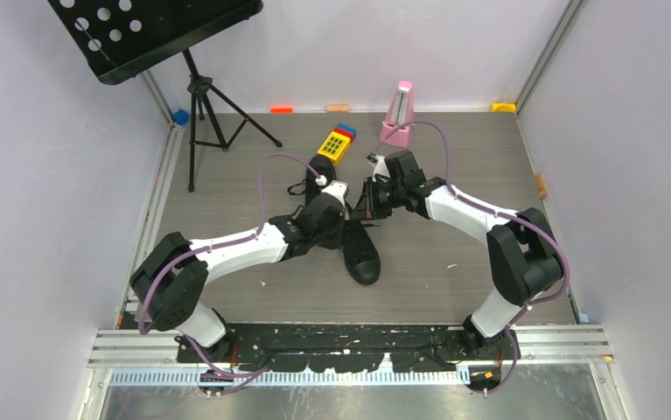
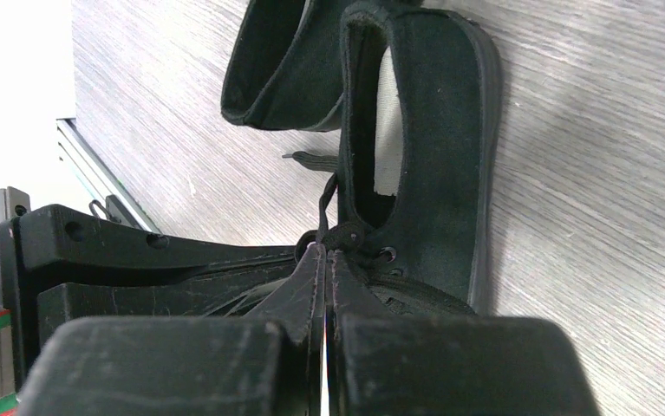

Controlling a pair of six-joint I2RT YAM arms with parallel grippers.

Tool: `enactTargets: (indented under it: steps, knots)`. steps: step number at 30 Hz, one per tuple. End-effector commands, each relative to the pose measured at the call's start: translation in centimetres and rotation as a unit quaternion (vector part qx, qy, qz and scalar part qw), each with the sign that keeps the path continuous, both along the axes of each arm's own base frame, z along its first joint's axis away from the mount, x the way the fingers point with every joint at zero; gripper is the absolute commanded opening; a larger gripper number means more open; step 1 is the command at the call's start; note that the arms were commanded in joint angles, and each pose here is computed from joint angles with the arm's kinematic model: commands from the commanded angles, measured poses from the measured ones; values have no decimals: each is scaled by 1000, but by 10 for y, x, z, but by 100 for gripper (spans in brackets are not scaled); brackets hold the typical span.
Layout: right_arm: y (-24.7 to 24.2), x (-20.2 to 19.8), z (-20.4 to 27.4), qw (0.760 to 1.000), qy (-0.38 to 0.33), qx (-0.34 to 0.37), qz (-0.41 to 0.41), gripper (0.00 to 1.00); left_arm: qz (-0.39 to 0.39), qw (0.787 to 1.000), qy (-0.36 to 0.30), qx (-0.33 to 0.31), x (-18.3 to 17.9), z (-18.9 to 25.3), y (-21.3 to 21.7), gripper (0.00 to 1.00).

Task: Tie the shoes
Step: Tie the shoelace on the shoe.

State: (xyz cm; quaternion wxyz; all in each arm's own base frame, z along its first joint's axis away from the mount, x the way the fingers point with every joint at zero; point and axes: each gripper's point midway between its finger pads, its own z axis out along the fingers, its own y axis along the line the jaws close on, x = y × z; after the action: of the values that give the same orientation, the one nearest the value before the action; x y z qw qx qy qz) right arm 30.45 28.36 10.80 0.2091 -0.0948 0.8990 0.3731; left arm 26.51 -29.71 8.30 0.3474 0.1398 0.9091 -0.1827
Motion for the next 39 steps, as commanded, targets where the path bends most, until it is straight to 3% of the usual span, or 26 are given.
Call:
enactTargets:
  steps: [1,5,10,16,27,39]
  knots:
    - [0,11,27,999,-35,19,-10,0,1,999,-35,-21,10,25,-5,0]
    - [-2,12,27,999,-33,19,-12,1,1,999,-37,-22,10,26,-5,0]
    - [1,7,28,999,-26,27,-2,23,1,999,-37,-22,12,26,-7,0]
    - [-7,10,30,999,-37,20,-16,37,-1,999,-36,-23,12,26,-8,0]
    - [-28,14,21,998,-13,35,-52,30,-1,999,-35,-23,11,26,-7,0]
    - [-21,5,2,998,18,52,-31,33,-2,999,-36,-23,12,27,-8,0]
